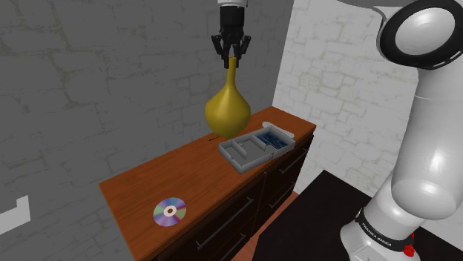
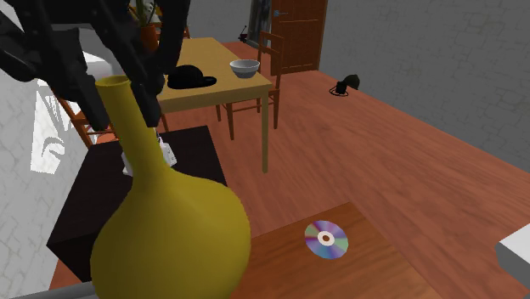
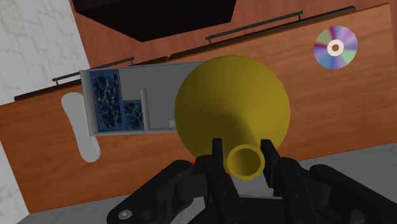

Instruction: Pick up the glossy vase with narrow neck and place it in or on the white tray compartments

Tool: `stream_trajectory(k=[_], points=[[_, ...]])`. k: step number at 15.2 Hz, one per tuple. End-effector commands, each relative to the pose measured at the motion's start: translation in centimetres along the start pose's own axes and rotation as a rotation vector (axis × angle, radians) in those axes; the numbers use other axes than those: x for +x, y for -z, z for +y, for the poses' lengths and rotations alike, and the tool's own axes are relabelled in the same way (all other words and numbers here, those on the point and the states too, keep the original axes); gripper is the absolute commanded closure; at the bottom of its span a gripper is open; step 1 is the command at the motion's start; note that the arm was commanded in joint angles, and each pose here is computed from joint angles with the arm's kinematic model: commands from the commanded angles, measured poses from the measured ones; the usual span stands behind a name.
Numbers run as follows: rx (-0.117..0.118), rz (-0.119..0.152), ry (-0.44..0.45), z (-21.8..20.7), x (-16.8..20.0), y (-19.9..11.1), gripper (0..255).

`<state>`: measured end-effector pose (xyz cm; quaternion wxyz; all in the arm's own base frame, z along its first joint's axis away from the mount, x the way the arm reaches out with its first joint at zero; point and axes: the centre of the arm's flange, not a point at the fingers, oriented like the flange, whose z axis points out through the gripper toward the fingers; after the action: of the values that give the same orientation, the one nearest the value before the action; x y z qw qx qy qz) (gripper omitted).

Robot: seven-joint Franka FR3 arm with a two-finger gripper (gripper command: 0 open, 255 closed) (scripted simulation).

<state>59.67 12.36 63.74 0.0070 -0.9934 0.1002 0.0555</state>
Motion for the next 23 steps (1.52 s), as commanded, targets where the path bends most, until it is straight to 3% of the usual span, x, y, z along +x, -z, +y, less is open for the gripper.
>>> stream_trajectory(k=[1, 15, 23], points=[[0.001, 0.001, 0.001, 2.7, -0.3, 1.2, 255], [0.001, 0.001, 0.001, 19.9, -0.5, 7.3, 255], [0.001, 0.001, 0.001, 19.9, 0.0, 3.1, 255]])
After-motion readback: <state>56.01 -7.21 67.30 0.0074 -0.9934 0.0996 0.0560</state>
